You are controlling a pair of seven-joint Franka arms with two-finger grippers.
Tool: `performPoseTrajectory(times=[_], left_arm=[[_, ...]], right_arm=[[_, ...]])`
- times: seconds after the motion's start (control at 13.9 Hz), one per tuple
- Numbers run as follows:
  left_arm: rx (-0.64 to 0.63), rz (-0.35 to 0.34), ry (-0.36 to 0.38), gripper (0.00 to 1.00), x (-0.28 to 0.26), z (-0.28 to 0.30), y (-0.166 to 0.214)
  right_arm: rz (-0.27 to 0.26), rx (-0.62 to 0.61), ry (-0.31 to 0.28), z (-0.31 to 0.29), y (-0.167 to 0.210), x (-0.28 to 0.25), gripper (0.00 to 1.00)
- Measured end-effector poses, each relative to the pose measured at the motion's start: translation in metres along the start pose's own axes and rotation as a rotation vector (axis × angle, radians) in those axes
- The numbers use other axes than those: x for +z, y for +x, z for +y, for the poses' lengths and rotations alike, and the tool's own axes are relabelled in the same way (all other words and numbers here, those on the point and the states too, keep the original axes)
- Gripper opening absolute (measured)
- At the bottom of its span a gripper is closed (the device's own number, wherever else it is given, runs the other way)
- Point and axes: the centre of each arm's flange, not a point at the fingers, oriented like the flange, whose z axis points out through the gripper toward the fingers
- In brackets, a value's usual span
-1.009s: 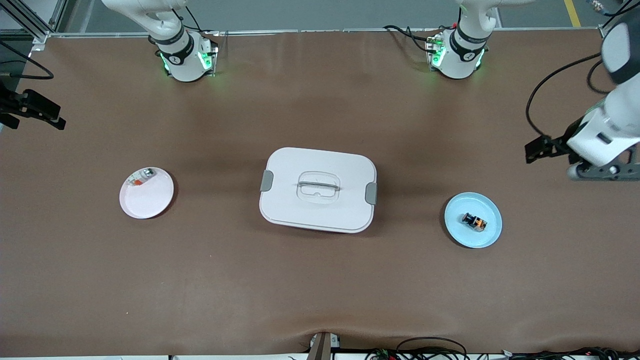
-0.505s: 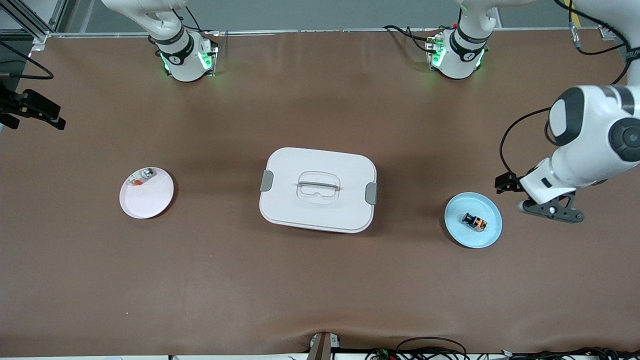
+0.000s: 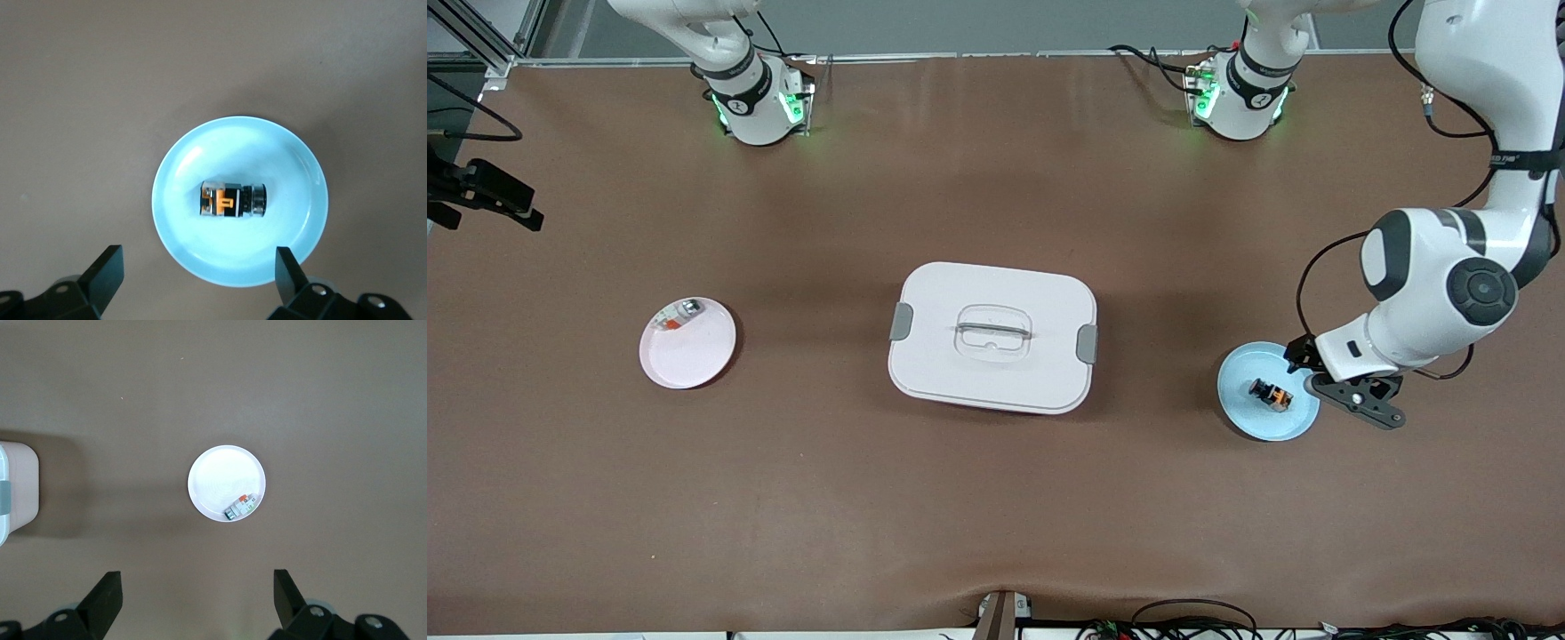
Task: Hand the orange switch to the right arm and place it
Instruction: 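Close the left gripper on the orange switch and lift it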
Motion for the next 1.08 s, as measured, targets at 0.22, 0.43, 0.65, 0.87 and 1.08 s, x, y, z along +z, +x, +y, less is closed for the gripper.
performPoseTrajectory(times=[0.22, 0.43, 0.65, 0.87, 1.08], left_arm=[[0.032, -0.004, -0.007, 1.0, 0.026, 0.002, -0.001], [0.04, -0.002, -0.011, 1.0, 0.048, 0.007, 0.002], [0.041, 0.017, -0.005, 1.0, 0.067, 0.009, 0.0], [0.041, 0.019, -0.007, 1.0, 0.08, 0.011, -0.002], [0.044, 0.024, -0.009, 0.99, 0.09, 0.014, -0.002]], right_arm=[[0.0, 0.001, 0.0, 0.001, 0.0, 0.0, 1.0], [0.0, 0.001, 0.0, 0.001, 0.0, 0.0, 1.0], [0.0, 0.002, 0.0, 0.001, 0.0, 0.0, 1.0], [0.0, 0.002, 0.0, 0.001, 0.0, 0.0, 1.0], [0.0, 0.002, 0.0, 0.001, 0.0, 0.0, 1.0]])
